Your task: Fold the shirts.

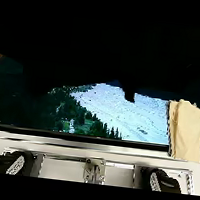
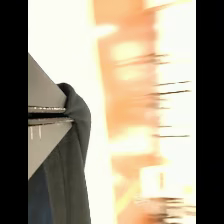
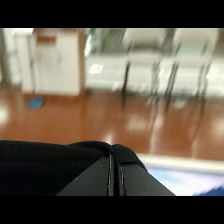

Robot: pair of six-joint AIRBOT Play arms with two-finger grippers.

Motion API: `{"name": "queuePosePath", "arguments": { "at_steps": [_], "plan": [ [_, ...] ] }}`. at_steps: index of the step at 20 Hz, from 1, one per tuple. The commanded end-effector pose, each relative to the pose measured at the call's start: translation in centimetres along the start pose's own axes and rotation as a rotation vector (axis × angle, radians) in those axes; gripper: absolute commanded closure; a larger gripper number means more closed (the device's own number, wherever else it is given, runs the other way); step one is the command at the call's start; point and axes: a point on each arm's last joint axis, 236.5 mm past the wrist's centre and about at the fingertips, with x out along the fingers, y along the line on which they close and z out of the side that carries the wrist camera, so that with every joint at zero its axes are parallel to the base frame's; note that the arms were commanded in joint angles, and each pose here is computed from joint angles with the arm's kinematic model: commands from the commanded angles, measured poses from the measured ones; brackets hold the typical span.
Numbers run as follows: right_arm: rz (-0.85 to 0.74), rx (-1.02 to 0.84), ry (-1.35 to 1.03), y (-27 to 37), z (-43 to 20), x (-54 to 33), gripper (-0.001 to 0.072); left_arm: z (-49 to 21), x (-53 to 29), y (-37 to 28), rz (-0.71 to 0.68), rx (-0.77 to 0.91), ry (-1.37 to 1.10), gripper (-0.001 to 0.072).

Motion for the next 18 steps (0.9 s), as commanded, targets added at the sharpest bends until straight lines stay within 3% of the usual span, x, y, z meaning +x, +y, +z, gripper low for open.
{"name": "queuePosePath", "arguments": {
  "at_steps": [1,9,15,18],
  "plan": [
    [-0.079,-0.076,-0.097,0.9,4.0,-6.8,0.0654,4.6,-6.7,-1.7,0.056,0.108,-0.124,0.0665],
    [-0.143,-0.086,0.4,-2.6,-7.7,-4.7,0.0654,-8.9,-4.1,2.9,0.15,0.093,0.368,0.0665],
    [-0.104,0.122,0.917,-6.1,-24.9,3.5,0.0654,-28.7,1.0,5.6,0.109,-0.084,0.825,0.0665],
    [-0.085,0.247,1.066,-6.7,-34.9,8.9,0.0654,-37.5,4.0,7.0,0.107,-0.181,0.968,0.0665]
  ]
}}
